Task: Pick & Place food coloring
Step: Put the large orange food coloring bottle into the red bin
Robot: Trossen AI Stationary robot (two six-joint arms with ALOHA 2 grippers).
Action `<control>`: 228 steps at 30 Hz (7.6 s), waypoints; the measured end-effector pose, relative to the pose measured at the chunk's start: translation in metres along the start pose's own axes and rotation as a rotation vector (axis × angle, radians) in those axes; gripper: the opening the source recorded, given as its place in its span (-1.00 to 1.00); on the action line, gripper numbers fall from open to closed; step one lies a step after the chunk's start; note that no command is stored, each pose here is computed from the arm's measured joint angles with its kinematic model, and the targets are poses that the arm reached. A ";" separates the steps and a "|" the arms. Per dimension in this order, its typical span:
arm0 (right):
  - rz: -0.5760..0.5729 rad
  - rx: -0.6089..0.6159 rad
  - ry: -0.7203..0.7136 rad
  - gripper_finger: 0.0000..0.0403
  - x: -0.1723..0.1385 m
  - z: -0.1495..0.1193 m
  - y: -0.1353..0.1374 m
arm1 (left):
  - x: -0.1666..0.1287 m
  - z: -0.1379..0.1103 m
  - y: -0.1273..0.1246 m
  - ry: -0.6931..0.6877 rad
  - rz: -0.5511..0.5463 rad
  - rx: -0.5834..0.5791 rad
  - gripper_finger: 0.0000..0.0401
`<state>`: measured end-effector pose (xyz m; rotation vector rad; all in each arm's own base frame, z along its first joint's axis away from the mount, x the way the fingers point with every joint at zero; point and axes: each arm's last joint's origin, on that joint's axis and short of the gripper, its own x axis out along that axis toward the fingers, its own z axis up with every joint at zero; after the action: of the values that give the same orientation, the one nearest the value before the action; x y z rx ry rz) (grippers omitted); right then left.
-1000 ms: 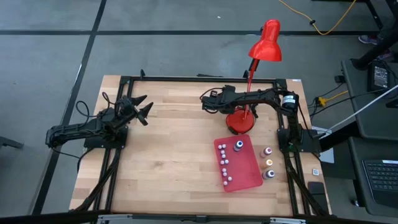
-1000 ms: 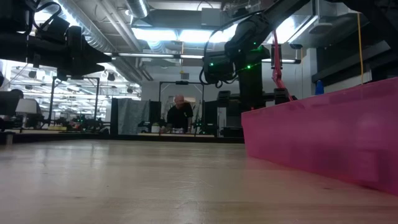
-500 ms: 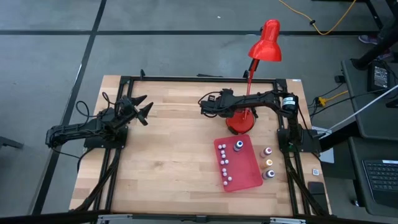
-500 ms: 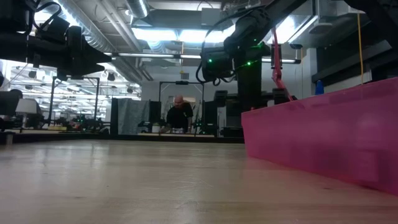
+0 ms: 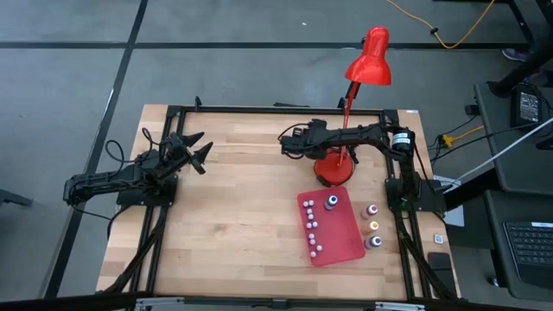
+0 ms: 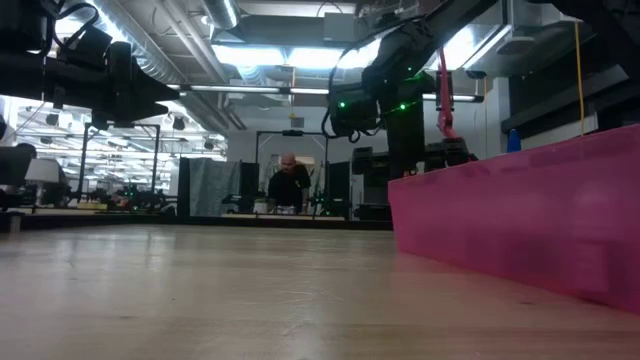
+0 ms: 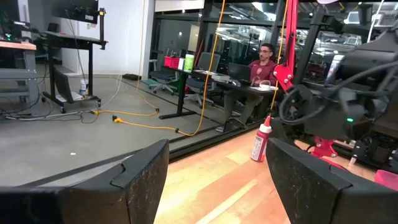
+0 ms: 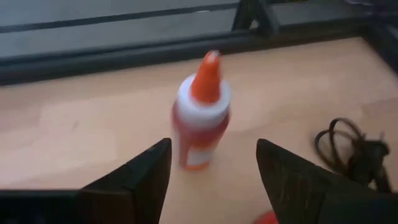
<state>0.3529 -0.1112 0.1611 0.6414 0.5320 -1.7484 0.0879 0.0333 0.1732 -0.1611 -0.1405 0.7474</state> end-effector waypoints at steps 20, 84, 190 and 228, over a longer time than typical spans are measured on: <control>-0.039 -0.033 -0.066 0.13 0.025 0.025 0.001 | 0.000 0.000 0.000 0.000 0.000 0.000 0.32; 0.147 -0.116 0.035 -0.74 0.002 -0.017 0.026 | 0.000 0.000 0.000 0.000 0.000 0.000 0.32; 0.012 -0.260 0.278 0.45 0.010 0.101 0.049 | 0.000 0.000 0.000 -0.001 0.000 0.000 0.32; 0.036 -0.226 0.297 -0.14 0.036 0.080 0.050 | 0.000 0.000 0.000 0.000 0.000 0.000 0.32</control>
<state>0.3816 -0.2014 0.1962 0.7481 0.9035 -1.5391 0.0879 0.0333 0.1732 -0.1611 -0.1409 0.7470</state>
